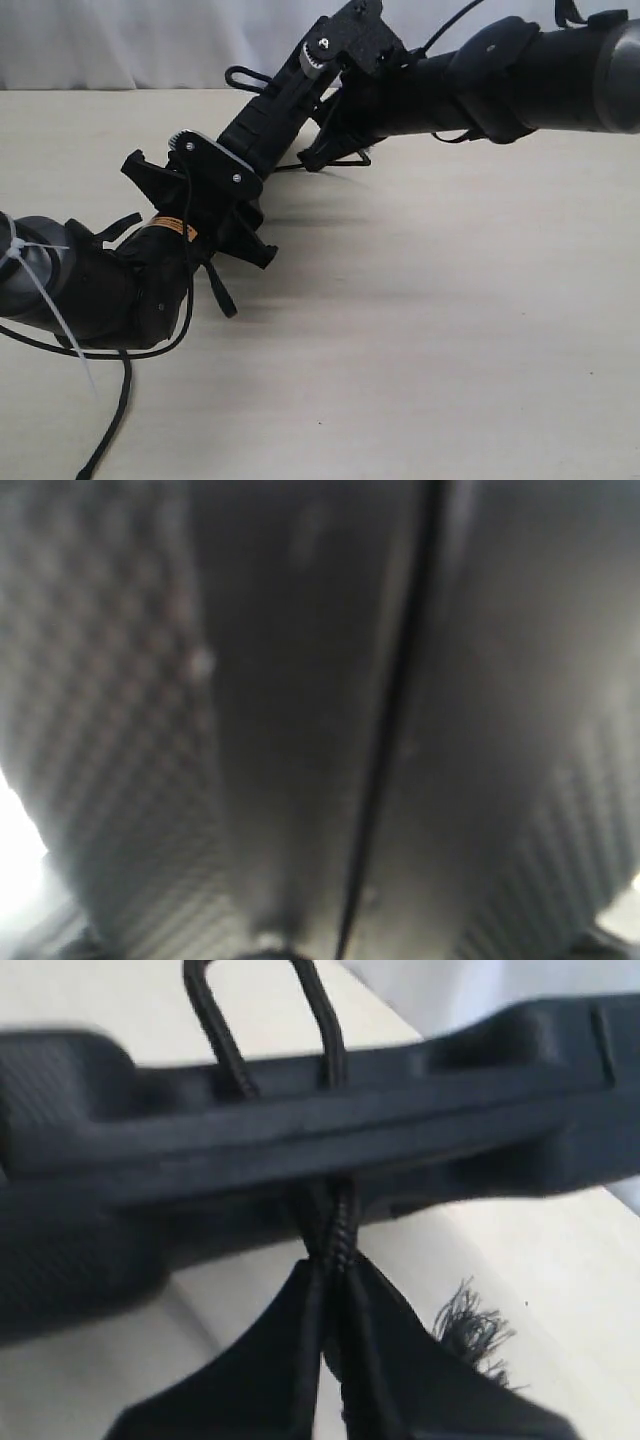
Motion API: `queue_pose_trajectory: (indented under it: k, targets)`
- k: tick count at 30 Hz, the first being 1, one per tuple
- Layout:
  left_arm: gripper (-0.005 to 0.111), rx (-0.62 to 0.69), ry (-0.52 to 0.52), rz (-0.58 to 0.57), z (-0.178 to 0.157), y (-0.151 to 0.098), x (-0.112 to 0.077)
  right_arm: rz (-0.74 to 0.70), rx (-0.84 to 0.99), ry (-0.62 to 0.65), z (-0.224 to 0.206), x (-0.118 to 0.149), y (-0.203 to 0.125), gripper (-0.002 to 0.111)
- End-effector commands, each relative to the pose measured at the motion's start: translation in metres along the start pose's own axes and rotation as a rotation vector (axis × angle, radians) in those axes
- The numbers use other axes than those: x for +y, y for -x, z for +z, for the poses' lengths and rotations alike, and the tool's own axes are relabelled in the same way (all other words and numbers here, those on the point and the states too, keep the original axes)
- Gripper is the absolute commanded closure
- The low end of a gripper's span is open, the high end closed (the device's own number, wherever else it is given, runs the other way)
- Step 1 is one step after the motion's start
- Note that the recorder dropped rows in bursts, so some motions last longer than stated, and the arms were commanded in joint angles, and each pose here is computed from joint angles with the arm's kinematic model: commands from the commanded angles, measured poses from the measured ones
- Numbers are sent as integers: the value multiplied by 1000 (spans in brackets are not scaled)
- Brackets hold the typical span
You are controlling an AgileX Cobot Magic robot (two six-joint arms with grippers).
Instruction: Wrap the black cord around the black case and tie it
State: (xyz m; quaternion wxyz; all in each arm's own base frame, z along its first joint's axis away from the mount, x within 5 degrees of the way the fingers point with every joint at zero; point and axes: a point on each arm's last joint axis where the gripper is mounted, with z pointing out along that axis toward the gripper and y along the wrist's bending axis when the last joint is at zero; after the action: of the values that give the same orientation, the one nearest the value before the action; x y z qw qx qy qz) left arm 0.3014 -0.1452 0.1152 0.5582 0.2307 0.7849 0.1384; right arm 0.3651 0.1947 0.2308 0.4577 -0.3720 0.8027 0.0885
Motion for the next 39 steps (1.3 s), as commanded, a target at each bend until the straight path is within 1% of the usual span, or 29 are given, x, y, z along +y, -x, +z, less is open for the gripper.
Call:
queue_pose_trajectory:
  k: [1, 2, 4, 5, 6, 7, 9, 10, 11, 12, 13, 14, 15, 16, 17, 19, 20, 21, 24, 27, 28, 29, 31, 33, 34, 35, 36, 38, 39]
  targets:
    - [107, 2, -34, 36, 1, 0, 0, 75, -20, -3, 8, 0, 5, 104]
    - [107, 1, -34, 66, 1, 0, 0, 75, -15, -5, 10, 0, 3, 104]
    - [107, -3, -37, 86, 1, 0, 0, 82, -31, -73, 11, -6, 4, 104]
    - [106, -4, -35, 86, 1, 0, 0, 95, -33, -82, 10, -8, 4, 104]
    - [103, -4, -35, 86, 1, 0, 0, 91, -33, -82, 10, -8, 4, 104]
    - [93, -6, -37, 88, 1, 0, 0, 88, -33, -83, 10, -8, 4, 104]
    - [65, 4, -30, 72, 1, -1, 0, 89, -31, -82, 11, -8, 3, 104]
    - [53, 14, -15, 57, 1, -1, 1, 89, -32, -86, 11, -8, 3, 104]
    - [47, 16, -22, 56, 0, -1, 1, 80, -39, -117, 11, -11, 4, 104]
    - [42, 20, -46, 59, -3, 1, -4, 77, -44, -144, 10, -13, 4, 104]
    - [38, 2, -62, 64, -7, 7, -8, 73, -46, -152, 10, -14, 4, 104]
    - [32, -24, -76, 67, -12, 14, -13, 73, -43, -140, 11, -13, 4, 104]
    - [24, -30, -75, 53, -16, 18, -15, 73, -41, -138, 11, -12, 3, 104]
    - [19, -28, -66, 35, -18, 20, -14, 73, -41, -138, 11, -12, 3, 104]
    - [16, -15, -33, -5, -19, 22, -9, 73, -41, -138, 11, -12, 3, 104]
    - [16, -4, 33, -108, -27, 31, 5, 64, -32, -136, 13, -12, 1, 104]
    - [16, -15, 56, -173, -35, 42, 16, 65, -22, -133, 16, -11, -3, 104]
    - [16, -13, 56, -216, -41, 48, 22, 65, -14, -130, 19, -11, -5, 104]
    - [16, -16, -9, -257, -54, 62, 29, 60, 0, -131, 24, -10, -9, 104]
    - [16, -38, -116, -264, -69, 76, 32, 58, 7, -136, 26, -10, -12, 104]
    - [16, -64, -146, -263, -76, 83, 36, 58, 8, -135, 27, -10, -13, 104]
    - [16, -74, -144, -268, -78, 85, 38, 58, 8, -135, 27, -10, -13, 104]
    - [16, -93, -120, -281, -80, 88, 45, 58, 8, -135, 27, -10, -13, 104]
    - [16, -131, -22, -273, -77, 89, 59, 58, 8, -135, 27, -10, -13, 104]
    - [16, -138, 34, -288, -73, 89, 72, 58, 8, -135, 27, -10, -13, 104]
    - [17, -106, 19, -311, -67, 89, 80, 58, 8, -135, 27, -10, -13, 104]
    - [16, -48, -51, -343, -59, 90, 87, 58, 8, -135, 27, -10, -13, 104]
    - [16, 68, -246, -408, -45, 98, 104, 58, 8, -135, 27, -10, -13, 104]
    - [16, 84, -274, -455, -38, 104, 118, 58, 8, -135, 27, -10, -13, 104]
